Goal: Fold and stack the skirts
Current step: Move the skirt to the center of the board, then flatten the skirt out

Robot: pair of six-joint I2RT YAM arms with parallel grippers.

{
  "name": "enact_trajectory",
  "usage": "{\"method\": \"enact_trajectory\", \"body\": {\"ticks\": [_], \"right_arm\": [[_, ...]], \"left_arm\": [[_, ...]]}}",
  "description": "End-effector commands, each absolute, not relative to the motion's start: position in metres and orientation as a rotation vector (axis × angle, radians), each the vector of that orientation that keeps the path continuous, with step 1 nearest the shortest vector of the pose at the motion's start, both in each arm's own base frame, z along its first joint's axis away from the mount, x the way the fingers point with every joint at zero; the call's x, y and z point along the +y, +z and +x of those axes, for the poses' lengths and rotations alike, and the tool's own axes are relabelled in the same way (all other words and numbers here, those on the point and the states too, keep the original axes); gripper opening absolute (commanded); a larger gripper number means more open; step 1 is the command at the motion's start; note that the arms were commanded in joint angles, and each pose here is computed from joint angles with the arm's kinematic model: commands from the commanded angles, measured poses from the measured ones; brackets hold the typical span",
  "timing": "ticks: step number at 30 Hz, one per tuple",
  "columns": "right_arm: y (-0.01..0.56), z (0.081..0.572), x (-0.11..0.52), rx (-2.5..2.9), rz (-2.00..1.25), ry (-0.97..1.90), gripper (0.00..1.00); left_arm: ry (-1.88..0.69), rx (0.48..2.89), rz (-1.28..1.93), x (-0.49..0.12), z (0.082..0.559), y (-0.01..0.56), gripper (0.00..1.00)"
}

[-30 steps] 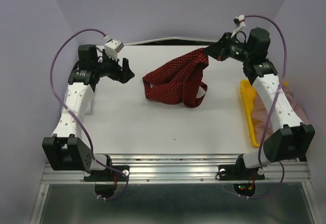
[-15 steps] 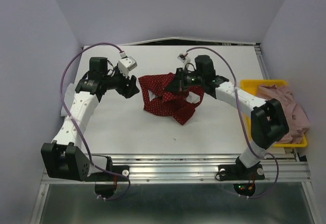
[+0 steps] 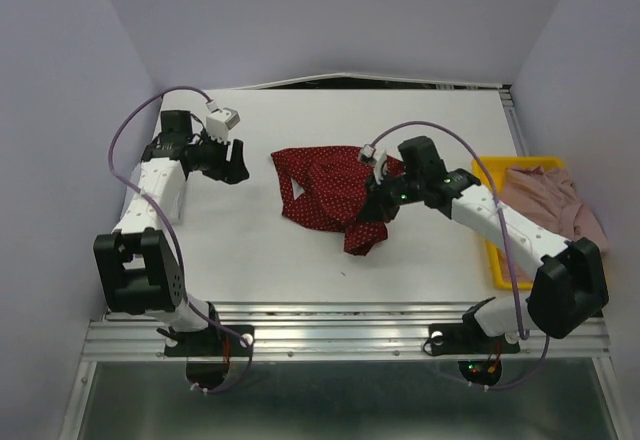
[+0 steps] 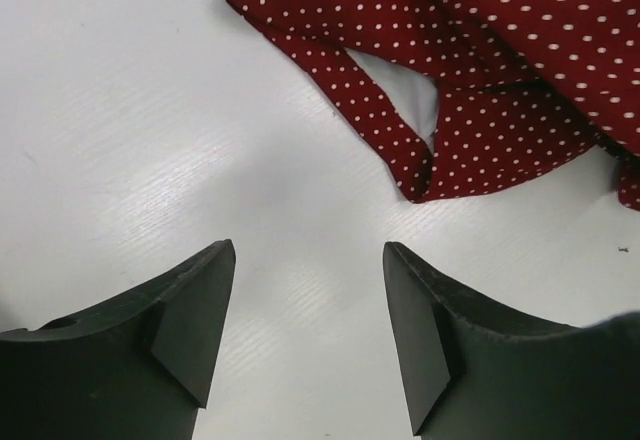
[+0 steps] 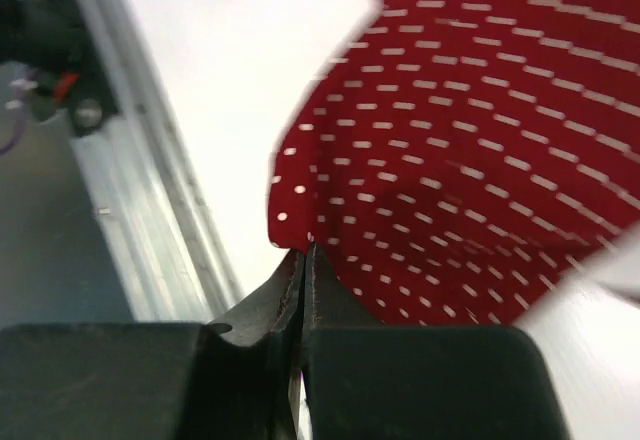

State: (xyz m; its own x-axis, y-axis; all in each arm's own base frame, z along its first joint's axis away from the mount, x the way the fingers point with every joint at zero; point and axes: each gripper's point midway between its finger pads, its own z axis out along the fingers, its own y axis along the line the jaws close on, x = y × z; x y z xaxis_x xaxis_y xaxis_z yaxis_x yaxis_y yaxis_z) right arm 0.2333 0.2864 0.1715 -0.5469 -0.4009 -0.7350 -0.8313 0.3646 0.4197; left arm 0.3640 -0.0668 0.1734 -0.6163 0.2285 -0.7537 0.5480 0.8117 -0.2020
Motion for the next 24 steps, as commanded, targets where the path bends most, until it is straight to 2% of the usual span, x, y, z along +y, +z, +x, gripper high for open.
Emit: {"method": "enact_trajectory", "body": {"ticks": [1,3,6,7,16,19,22,24], "right_arm": [[0.166,0.280,0.211,2.165,-0.934,0.740,0.01],[0.172,0.313,0.189,2.185,-0.824,0.600,0.01],[0.173,0.348,0.175,2.196,-0.718,0.447,0.01],[0.158,0.359,0.165,2.251,-0.679,0.365,0.01],[0.108,0.418,0.130,2.360,-0.579,0.014,0.01],[0.095,0.438,0.133,2.371,-0.579,-0.010,0.01],[0.095,0.468,0.140,2.339,-0.562,-0.029,0.01],[0.097,0.491,0.147,2.306,-0.549,-0.032,0.01]], "left_arm": [[-0.444,2.185,0.665,-0.066,0.391,0.184,0.75],[-0.429,2.201,0.787,-0.072,0.398,0.165,0.80],[-0.364,2.171,0.920,-0.088,0.422,0.154,0.82],[-0.331,2.161,0.967,-0.098,0.427,0.151,0.82],[-0.190,2.068,1.127,-0.138,0.507,0.125,0.84],[-0.192,2.090,1.223,-0.142,0.510,0.095,0.84],[-0.200,2.109,1.285,-0.143,0.504,0.074,0.79],[-0.241,2.137,1.320,-0.144,0.492,0.066,0.68]]}}
